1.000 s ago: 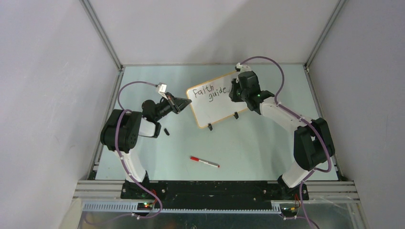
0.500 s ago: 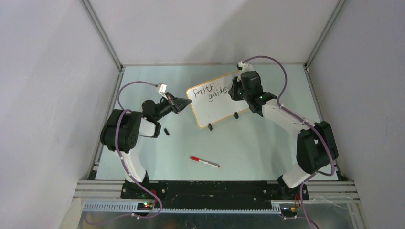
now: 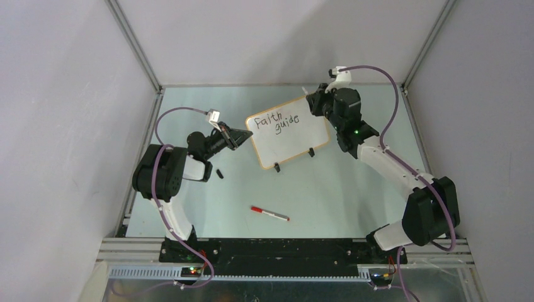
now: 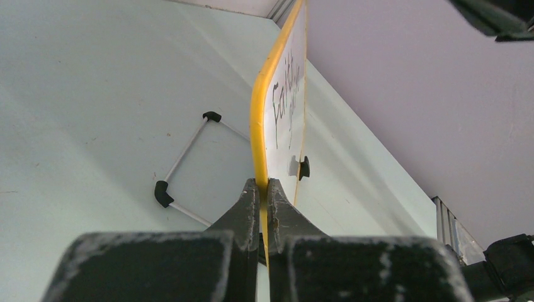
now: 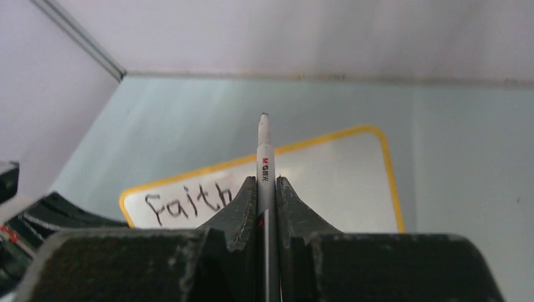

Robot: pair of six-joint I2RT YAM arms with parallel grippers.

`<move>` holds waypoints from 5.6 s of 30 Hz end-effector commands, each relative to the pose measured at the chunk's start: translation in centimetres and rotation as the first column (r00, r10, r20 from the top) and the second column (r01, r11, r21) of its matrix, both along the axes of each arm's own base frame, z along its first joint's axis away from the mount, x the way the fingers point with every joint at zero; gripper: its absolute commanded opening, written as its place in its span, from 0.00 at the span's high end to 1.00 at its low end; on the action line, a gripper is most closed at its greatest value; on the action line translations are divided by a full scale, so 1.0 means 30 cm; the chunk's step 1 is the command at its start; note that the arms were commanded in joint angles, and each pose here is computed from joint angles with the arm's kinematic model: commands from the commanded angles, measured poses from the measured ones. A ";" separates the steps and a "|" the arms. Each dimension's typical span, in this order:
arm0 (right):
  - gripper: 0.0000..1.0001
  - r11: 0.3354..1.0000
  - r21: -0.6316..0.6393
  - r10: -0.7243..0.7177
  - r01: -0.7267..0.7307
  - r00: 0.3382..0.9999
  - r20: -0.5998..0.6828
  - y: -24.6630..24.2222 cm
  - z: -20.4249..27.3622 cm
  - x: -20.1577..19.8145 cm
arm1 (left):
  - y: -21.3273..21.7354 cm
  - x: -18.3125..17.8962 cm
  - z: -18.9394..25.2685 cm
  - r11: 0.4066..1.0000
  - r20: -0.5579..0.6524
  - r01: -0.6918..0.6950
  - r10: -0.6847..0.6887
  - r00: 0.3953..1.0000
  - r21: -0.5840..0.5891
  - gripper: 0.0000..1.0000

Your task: Write a sentence on the whiteboard

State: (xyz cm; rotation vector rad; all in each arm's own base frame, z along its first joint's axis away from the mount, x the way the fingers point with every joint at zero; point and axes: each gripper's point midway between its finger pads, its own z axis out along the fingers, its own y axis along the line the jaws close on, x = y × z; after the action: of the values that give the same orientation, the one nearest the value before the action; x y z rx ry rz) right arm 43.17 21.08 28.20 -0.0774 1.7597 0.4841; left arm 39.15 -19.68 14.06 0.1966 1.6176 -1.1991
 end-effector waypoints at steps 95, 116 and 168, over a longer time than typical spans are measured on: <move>1.00 0.992 -0.119 0.000 -0.035 0.959 -0.284 -0.019 -0.282 0.079 | 0.000 0.006 0.013 0.999 0.054 -0.013 0.011 0.998 0.038 1.00; 1.00 0.988 -0.099 0.080 -0.116 0.949 -0.304 0.023 -0.294 0.053 | -0.001 0.007 0.010 0.999 0.053 -0.011 0.009 0.999 0.040 1.00; 1.00 0.982 -0.136 0.073 -0.127 0.935 -0.346 -0.002 -0.314 0.015 | 0.001 0.006 0.008 0.999 0.054 -0.013 0.011 0.998 0.049 1.00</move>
State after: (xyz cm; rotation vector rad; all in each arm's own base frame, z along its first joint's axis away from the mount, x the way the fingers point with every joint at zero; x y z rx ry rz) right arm 43.21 20.16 16.68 -0.1669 2.1928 0.4198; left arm 39.18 -19.70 14.03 0.1919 1.6198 -1.1863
